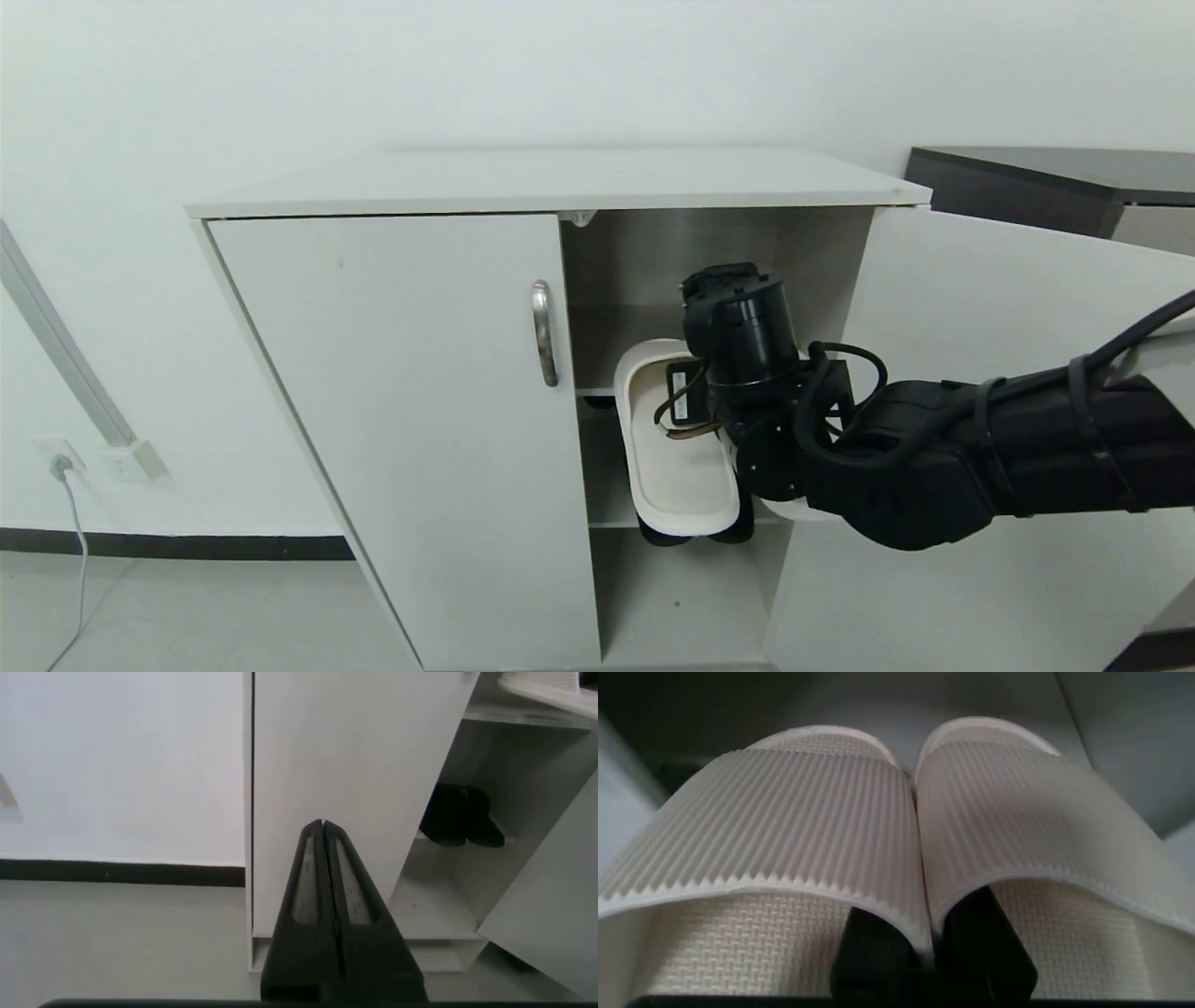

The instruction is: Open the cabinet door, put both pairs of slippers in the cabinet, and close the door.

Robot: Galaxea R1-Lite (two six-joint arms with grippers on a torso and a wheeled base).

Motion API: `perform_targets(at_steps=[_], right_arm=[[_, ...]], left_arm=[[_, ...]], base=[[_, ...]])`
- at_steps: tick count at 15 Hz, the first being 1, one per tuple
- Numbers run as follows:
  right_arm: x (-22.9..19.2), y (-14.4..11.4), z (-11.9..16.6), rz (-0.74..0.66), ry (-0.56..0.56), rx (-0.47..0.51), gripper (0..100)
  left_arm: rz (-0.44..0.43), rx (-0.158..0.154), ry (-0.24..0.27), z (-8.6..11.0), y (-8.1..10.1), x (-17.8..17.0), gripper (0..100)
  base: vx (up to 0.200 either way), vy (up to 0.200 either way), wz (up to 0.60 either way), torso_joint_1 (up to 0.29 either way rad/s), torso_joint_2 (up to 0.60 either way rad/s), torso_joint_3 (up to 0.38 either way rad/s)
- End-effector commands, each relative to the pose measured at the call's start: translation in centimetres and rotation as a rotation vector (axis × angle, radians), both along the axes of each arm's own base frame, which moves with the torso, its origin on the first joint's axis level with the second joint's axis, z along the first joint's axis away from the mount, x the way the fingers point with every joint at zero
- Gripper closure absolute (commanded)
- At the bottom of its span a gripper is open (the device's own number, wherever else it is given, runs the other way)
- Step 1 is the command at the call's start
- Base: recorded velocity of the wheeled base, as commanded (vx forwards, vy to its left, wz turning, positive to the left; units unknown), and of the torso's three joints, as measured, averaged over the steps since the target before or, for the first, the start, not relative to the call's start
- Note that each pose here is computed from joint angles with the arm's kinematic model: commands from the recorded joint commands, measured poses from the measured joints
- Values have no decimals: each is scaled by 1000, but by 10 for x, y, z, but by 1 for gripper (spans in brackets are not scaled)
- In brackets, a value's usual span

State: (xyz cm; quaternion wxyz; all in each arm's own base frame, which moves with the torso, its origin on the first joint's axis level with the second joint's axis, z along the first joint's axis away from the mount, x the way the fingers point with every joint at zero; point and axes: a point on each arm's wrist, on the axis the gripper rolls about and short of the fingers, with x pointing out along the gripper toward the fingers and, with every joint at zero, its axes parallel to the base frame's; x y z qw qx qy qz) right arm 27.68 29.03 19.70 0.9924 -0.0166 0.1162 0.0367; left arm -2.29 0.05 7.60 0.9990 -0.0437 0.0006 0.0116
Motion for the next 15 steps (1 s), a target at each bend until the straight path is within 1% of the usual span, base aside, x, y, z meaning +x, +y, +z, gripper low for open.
perform_targets(at_steps=[1,5,7,10,15], right_arm=[[-1,0,-4,2,6,-6,100],[7,0,-15,-2,15,-16,100],[17,5,-19,7,5,4,100],[45,3,-16,-18,-12,27,100],[67,9,-11,-26,5,16,100]], left_arm=[[1,-2,-1,0,0,0,100],[1,0,-1,0,0,0,100],[1,0,-2,0,0,0,100],[1,0,-1,0,0,0,100],[0,0,-1,0,0,0,100]], base=[[0,0,0,0,0,0],[0,0,0,0,0,0],[0,0,0,0,0,0],[0,0,0,0,0,0],[0,0,0,0,0,0]])
